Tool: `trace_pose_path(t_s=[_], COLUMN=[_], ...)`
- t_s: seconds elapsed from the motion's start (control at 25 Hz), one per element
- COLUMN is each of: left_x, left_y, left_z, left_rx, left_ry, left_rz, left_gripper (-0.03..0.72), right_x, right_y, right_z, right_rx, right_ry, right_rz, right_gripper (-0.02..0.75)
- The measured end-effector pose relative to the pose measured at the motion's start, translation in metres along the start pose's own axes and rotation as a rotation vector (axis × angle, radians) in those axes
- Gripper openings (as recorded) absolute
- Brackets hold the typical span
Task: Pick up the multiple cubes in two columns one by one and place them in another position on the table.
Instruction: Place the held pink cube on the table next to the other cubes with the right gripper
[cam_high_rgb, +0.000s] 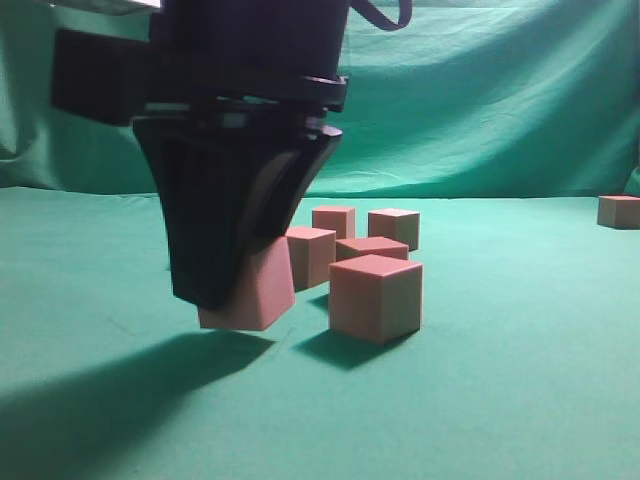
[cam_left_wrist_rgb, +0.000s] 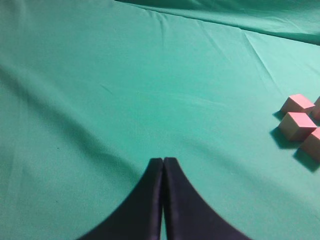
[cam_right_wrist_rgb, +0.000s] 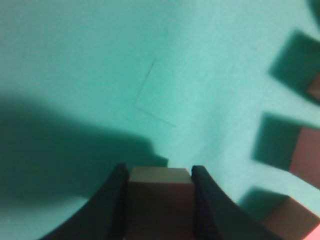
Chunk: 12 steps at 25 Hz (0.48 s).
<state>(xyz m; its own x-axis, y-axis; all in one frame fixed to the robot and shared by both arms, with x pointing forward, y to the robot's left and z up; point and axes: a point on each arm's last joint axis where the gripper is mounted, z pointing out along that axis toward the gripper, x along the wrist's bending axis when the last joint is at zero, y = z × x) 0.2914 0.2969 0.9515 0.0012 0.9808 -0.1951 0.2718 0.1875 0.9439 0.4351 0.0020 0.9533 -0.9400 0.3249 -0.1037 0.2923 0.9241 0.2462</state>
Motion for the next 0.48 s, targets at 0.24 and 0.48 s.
trace_pose_path(t_s=[0.24,0.48], left_x=[0.0,0.0], left_y=[0.0,0.0], left_z=[0.0,0.0], left_rx=[0.0,0.0], left_ry=[0.0,0.0], left_rz=[0.0,0.0], left_gripper=[0.0,0.0], right_x=[0.0003,0.0004], right_y=[-0.0014,-0.0015], right_z=[0.0,0.001], right_rx=[0.015,0.018], right_ry=[0.004,0.005], right_rz=[-0.064,-0.08], right_gripper=[0.251,0.251])
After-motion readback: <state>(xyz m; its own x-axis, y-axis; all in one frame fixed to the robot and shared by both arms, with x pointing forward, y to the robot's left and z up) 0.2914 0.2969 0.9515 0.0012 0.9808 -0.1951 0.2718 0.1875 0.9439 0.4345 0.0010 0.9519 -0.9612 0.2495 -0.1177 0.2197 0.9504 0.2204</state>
